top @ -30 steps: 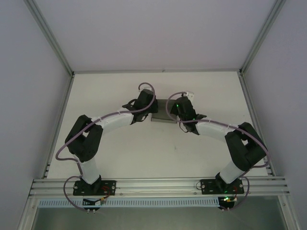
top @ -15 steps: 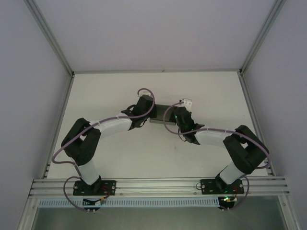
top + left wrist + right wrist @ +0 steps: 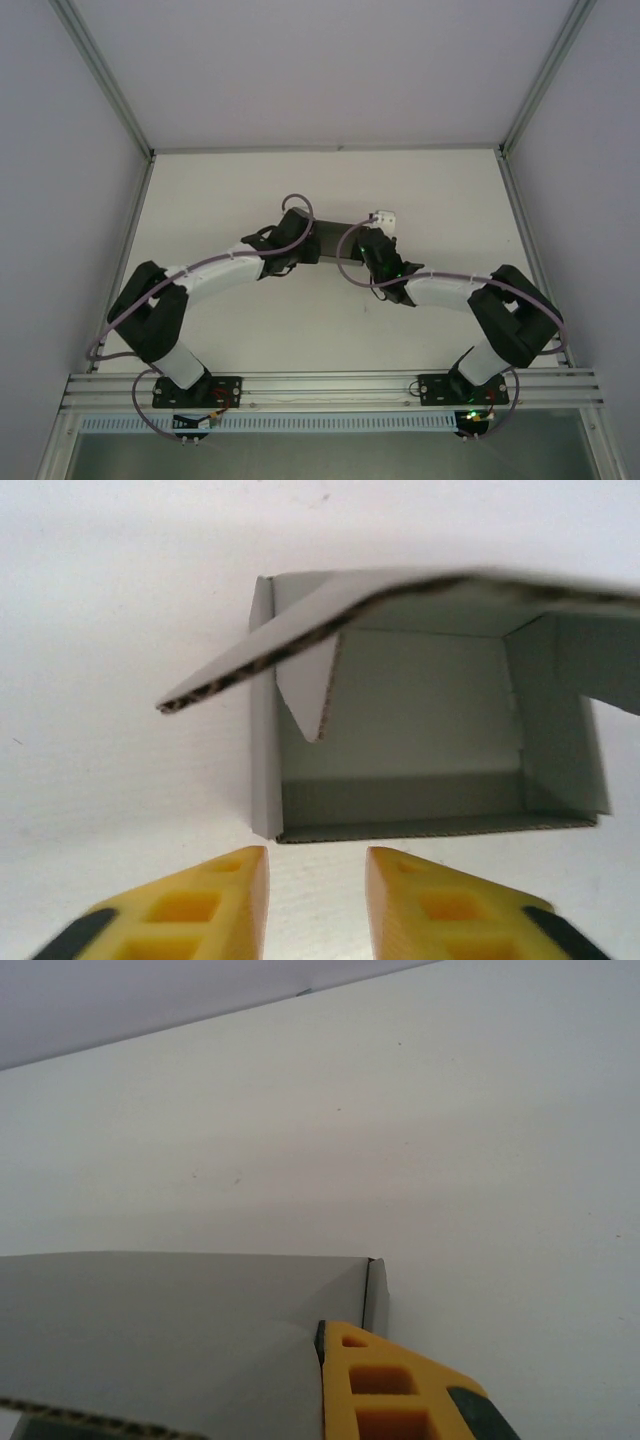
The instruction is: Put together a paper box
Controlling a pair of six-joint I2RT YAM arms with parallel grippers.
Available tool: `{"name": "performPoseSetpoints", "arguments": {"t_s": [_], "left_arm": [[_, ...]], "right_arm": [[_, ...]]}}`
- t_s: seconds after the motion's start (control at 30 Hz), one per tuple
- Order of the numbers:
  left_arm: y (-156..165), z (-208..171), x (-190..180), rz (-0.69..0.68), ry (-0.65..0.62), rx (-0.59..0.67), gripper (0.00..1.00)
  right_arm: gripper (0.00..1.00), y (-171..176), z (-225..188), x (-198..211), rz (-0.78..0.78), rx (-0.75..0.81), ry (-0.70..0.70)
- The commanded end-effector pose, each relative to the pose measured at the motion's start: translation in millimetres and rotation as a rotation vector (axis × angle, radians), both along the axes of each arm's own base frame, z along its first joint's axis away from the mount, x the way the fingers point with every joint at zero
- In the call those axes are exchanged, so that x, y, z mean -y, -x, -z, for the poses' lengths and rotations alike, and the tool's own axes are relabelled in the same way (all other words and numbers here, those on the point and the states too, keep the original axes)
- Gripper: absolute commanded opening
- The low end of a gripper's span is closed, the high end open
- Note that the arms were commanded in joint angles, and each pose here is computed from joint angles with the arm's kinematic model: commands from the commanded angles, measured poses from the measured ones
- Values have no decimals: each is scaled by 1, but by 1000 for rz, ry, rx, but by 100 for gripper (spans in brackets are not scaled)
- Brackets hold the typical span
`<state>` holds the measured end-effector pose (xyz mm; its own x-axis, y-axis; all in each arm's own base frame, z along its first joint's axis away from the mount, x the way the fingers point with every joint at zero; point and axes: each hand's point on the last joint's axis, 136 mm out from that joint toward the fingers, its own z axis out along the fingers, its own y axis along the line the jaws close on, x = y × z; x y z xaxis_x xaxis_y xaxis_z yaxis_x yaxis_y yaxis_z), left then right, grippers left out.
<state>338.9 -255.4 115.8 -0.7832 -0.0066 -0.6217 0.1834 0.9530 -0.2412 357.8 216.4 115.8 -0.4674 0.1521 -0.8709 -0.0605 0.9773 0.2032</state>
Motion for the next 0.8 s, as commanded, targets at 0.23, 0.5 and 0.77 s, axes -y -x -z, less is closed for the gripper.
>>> {"name": "performPoseSetpoints", "arguments": {"t_s": [0.23, 0.5, 0.77], "left_arm": [[28, -110, -17, -6, 53, 4, 100], [-36, -96, -12, -43, 129, -159, 100], [-69, -25, 11, 14, 270, -395, 91]], "right_arm": [[0, 28, 49, 21, -34, -152, 184], [0, 24, 51, 16, -56, -138, 209], [0, 24, 56, 12, -88, -139, 237]]}}
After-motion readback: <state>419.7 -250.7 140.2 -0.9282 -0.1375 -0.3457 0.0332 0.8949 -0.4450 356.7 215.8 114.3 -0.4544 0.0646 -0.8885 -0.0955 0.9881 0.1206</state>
